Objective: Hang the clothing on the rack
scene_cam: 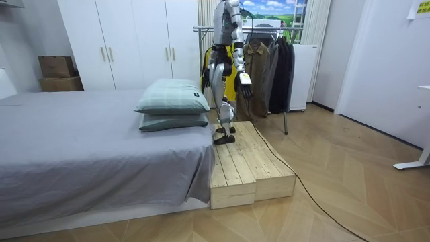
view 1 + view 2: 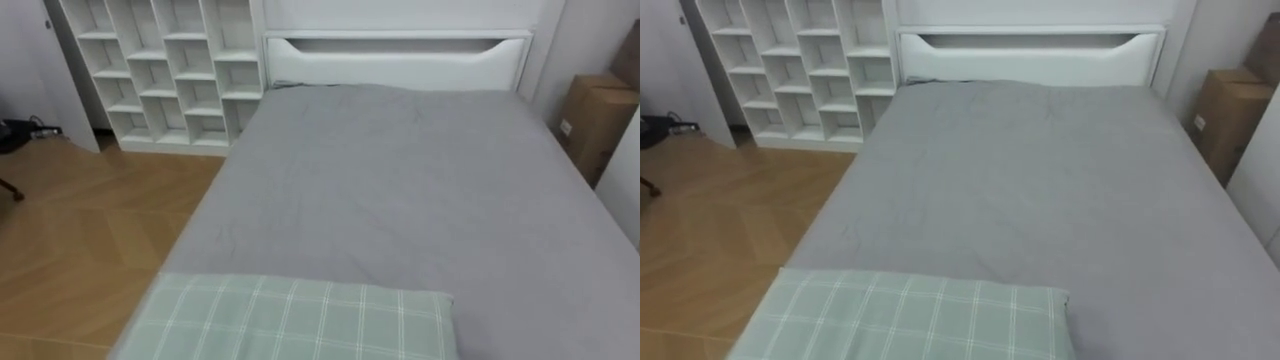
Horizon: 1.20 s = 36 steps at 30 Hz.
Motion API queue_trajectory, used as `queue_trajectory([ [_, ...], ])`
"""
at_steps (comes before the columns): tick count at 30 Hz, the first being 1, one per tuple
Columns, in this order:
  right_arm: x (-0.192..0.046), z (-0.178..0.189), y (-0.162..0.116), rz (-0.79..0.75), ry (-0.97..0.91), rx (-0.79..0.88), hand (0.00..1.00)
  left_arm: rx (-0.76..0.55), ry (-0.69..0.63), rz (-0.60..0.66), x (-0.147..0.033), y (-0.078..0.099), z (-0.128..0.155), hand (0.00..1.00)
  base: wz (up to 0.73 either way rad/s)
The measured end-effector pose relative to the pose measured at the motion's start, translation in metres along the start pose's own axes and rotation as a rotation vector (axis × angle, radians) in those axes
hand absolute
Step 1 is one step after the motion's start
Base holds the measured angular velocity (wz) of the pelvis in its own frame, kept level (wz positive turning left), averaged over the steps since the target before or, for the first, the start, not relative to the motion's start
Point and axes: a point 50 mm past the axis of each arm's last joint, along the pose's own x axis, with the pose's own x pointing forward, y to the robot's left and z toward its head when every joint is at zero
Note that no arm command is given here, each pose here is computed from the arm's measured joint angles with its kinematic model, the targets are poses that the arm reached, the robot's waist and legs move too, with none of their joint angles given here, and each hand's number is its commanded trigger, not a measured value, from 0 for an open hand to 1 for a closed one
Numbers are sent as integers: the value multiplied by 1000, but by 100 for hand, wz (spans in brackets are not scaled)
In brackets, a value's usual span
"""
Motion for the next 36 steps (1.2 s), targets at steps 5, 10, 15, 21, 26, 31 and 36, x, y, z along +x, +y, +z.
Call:
queue_trajectory([
  [5, 0, -6, 4, 18, 37, -28, 0, 100, -39, -35, -1, -6, 10, 0, -2],
  [10, -1, -12, 9, 51, 83, -93, 0, 188, -97, -55, -2, -8, 29, 0, -7],
  [15, -2, -11, 14, 89, 101, -181, 0, 262, -191, -57, -4, -10, 56, 0, -10],
  [21, -2, -11, 20, 108, 120, -244, 0, 365, -217, -57, -6, -12, 62, 0, -7],
  [26, -3, -11, 23, 134, 127, -251, 0, 395, -193, -84, -6, -15, 59, 0, 0],
  [31, -3, -11, 23, 152, 140, -252, 0, 417, -173, -119, -6, -18, 55, 0, -1],
  [36, -3, -13, 24, 171, 153, -252, 0, 422, -172, -137, -6, -19, 56, 0, 0],
])
